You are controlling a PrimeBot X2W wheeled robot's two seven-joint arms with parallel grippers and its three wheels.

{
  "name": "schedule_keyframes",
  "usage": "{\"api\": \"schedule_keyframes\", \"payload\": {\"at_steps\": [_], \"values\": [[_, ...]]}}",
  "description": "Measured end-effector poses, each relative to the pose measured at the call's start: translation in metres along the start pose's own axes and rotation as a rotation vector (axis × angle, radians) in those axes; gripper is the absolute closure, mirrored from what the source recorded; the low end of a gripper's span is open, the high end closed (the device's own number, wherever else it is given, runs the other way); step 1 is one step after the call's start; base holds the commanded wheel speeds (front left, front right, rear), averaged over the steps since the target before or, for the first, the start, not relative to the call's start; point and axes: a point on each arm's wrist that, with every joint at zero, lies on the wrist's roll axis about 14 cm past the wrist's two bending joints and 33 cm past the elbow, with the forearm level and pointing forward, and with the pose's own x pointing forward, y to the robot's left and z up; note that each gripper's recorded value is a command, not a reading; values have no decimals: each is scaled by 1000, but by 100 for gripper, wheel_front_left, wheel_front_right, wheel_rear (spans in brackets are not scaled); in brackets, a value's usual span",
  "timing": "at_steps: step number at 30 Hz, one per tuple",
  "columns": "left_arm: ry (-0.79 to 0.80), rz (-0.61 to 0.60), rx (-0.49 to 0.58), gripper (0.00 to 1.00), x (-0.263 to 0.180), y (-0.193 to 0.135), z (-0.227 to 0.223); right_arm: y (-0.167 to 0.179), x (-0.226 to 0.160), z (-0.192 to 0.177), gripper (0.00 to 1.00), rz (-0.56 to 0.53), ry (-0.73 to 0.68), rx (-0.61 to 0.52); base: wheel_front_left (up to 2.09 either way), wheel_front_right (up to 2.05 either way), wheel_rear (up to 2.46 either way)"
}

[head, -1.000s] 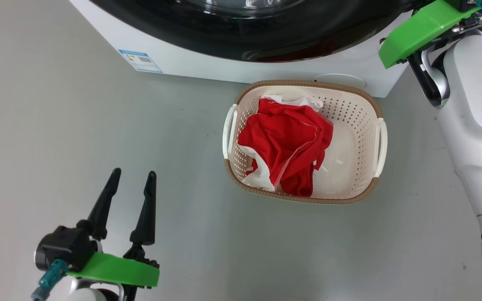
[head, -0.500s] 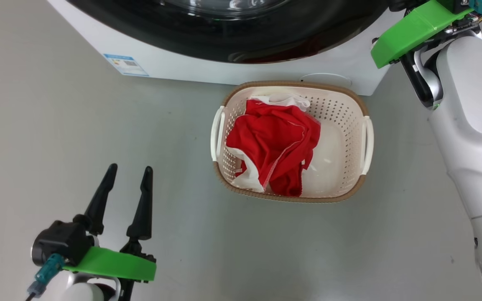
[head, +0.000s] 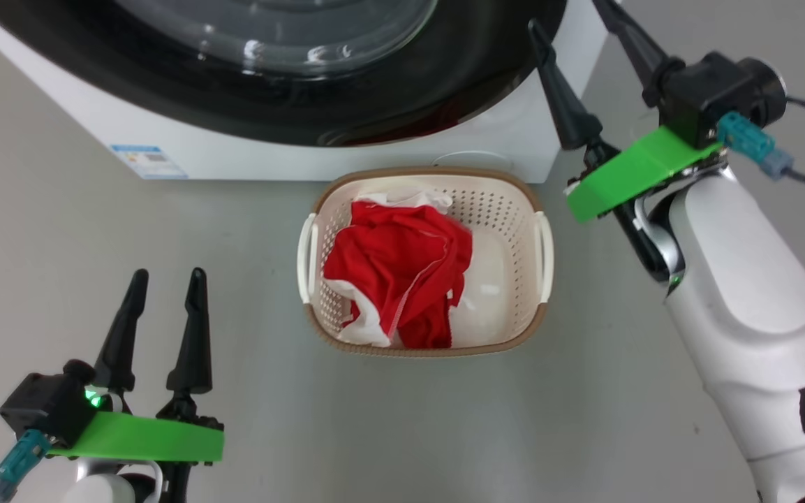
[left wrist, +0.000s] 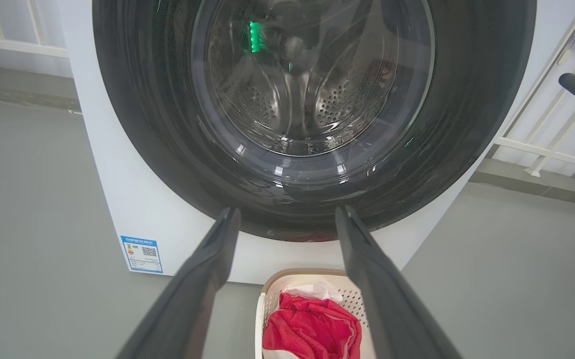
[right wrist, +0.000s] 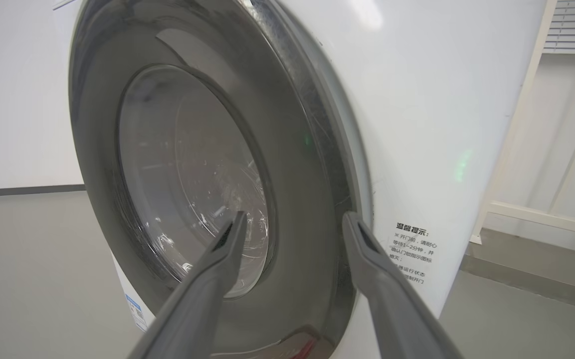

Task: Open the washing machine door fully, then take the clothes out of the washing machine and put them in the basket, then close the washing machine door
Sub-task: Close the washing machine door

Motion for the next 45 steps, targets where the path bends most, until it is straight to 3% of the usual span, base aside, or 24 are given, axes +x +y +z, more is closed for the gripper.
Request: {"api": "schedule_keyframes", "payload": {"at_steps": [14,27,34,45], "values": [[-51,-102,-32,0,-12,-31,21,-14,-81,26,0,-121,-24,-14,0,0,0],[-101,-171,-24,0,-34,-48,42,-43,-164,47,0,-314,-55,-14,0,0,0],[-108,-170,16,0,-54,-43,45,-47,-208,58,0,-380,-76,-33,0,0,0],[-129,-113,65,0,-76,-22,52,-35,-243,70,0,-388,-107,-57,0,0,0]]}}
